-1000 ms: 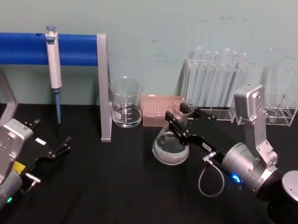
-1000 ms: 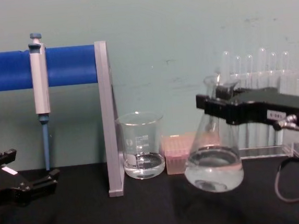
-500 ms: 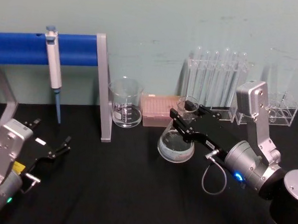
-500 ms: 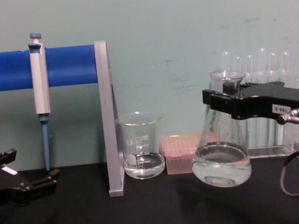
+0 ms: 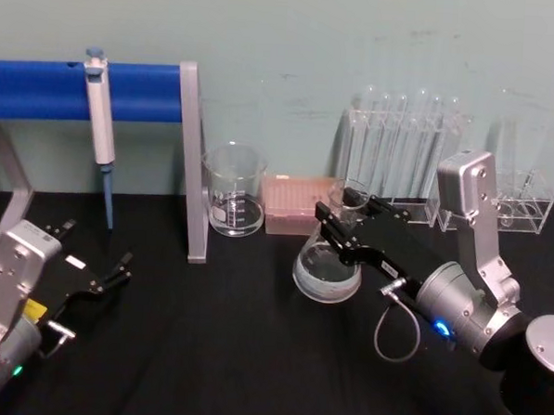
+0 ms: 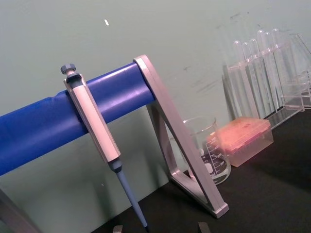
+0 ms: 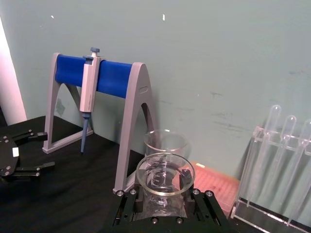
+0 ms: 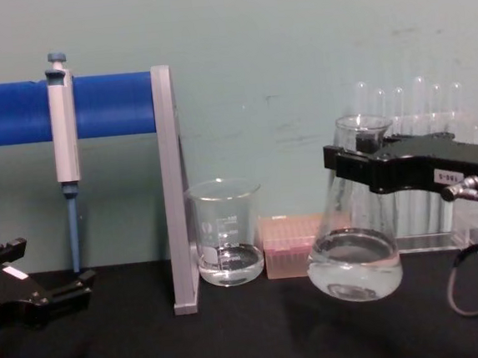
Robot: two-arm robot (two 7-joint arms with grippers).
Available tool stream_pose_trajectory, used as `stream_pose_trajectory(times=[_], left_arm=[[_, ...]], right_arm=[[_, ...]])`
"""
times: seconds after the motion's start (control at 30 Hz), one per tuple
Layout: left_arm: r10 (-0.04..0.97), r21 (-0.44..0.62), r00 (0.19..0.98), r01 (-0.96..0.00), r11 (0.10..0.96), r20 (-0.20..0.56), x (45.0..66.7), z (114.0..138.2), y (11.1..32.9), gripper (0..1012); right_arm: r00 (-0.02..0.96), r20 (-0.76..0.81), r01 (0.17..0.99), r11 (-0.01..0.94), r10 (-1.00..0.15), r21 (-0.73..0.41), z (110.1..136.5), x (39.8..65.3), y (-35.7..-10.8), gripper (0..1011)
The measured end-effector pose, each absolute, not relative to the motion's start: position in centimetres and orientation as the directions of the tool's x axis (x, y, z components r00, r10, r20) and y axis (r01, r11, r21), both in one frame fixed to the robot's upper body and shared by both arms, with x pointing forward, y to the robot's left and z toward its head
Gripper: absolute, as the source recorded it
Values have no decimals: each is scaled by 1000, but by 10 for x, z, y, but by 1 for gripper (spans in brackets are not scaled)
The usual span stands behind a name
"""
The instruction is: Grasp the erlenmeyer flask with one hand, shake it three times, then place it back.
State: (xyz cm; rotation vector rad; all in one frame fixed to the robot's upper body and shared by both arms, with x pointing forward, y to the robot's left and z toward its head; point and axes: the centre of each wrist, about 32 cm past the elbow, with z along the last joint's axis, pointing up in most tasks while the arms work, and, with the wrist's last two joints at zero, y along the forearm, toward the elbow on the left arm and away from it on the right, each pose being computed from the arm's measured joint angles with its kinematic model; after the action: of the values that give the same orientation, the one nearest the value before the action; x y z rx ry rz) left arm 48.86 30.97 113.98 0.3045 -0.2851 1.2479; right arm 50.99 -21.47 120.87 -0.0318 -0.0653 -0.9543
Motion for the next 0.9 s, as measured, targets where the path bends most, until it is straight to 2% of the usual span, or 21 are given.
stream_pose_trajectory(times=[0.9], left_arm=[[880,70,292,-955,287,374,489,1140,310,1001]], right_arm=[[657,48,753,657,-752,-4,1207,508,-199,456]])
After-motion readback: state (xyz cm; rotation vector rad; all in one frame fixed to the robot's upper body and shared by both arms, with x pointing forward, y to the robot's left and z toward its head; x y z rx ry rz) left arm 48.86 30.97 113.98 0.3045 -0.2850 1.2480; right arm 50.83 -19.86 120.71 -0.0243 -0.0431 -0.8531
